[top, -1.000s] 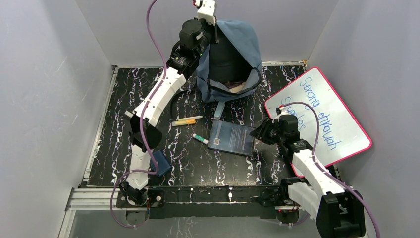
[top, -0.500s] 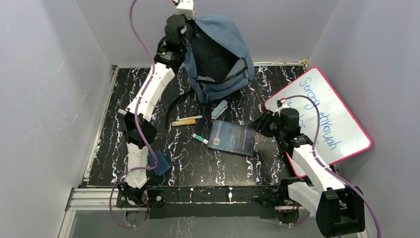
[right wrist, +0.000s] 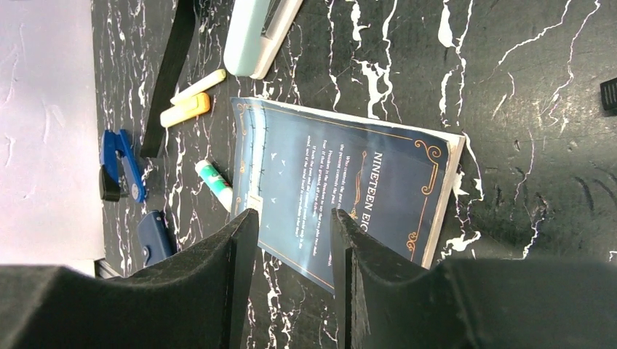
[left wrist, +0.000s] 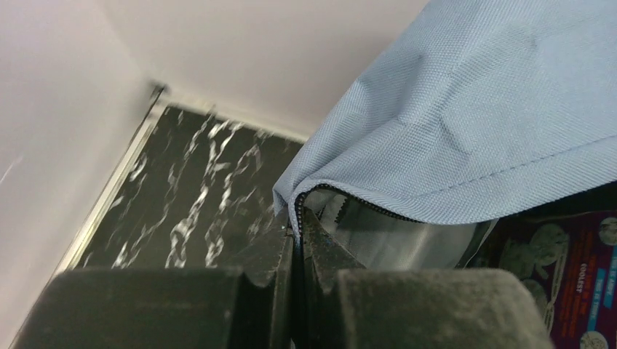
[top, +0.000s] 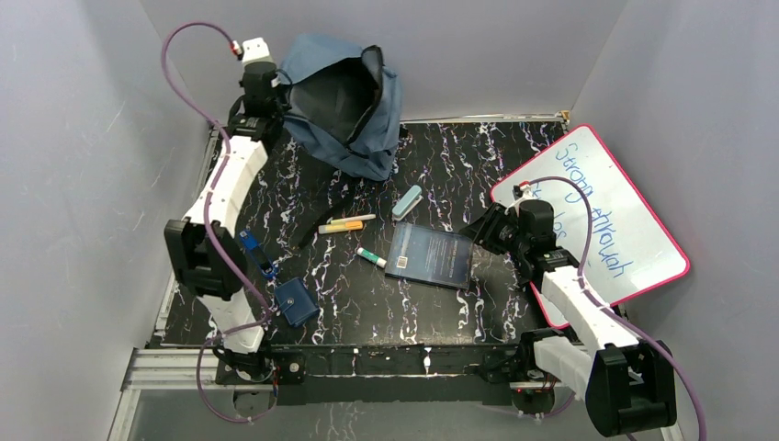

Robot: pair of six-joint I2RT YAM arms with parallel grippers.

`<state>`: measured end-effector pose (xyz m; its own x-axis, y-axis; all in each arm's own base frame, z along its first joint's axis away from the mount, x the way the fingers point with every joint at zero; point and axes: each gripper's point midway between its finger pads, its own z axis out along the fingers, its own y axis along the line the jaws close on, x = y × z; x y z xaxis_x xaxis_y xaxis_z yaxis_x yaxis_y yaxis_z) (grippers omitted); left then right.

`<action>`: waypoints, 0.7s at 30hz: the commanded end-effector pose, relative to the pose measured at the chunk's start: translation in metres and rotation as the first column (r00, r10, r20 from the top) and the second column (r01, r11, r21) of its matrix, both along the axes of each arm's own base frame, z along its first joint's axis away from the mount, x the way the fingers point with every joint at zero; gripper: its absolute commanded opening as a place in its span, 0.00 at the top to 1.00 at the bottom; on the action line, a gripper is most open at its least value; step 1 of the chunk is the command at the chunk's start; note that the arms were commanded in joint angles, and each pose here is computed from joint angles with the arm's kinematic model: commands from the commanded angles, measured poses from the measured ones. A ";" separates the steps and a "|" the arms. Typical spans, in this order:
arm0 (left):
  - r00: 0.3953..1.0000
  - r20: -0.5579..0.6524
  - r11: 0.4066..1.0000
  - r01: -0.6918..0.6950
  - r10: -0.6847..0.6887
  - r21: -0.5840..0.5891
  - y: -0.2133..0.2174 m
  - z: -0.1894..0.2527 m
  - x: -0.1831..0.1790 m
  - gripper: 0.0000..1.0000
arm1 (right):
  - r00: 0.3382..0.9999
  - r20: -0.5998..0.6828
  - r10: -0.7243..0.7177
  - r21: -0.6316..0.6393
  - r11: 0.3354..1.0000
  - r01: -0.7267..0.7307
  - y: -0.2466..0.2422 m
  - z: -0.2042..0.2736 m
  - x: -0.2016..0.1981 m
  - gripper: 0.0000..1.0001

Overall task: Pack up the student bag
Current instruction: Place the student bag at the center of the board.

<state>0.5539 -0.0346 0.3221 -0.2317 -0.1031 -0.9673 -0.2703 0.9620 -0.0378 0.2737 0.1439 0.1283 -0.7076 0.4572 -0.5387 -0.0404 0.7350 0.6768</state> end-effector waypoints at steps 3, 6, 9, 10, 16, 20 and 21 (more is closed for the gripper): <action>0.977 -0.118 0.980 -0.187 0.177 -0.075 0.059 -0.030 -0.071 1.00 | 0.999 0.039 0.021 0.014 1.000 -0.021 0.005 0.005 0.009 0.50; 0.972 -0.147 0.973 -0.200 0.183 -0.116 0.059 -0.045 -0.097 1.00 | 0.999 0.032 0.024 0.014 1.000 -0.024 0.006 0.002 0.010 0.50; 0.968 -0.171 0.961 -0.212 0.182 -0.179 0.056 -0.058 -0.124 1.00 | 0.999 0.026 0.028 0.016 0.999 -0.029 0.007 0.001 0.012 0.50; 0.969 -0.175 0.955 -0.211 0.176 -0.211 0.053 -0.061 -0.132 1.00 | 0.999 0.025 0.028 0.015 0.999 -0.029 0.007 0.000 0.012 0.50; 0.975 -0.173 0.911 -0.196 0.141 -0.362 0.037 -0.062 -0.165 1.00 | 0.999 0.012 0.038 0.020 0.999 -0.038 0.010 -0.006 0.012 0.49; 0.968 -0.204 0.903 -0.217 0.149 -0.371 0.037 -0.077 -0.176 1.00 | 0.999 0.004 0.042 0.023 0.999 -0.042 0.011 -0.008 0.013 0.49; 0.964 -0.216 0.904 -0.225 0.153 -0.364 0.038 -0.083 -0.178 1.00 | 0.999 0.003 0.042 0.024 0.999 -0.042 0.011 -0.008 0.013 0.49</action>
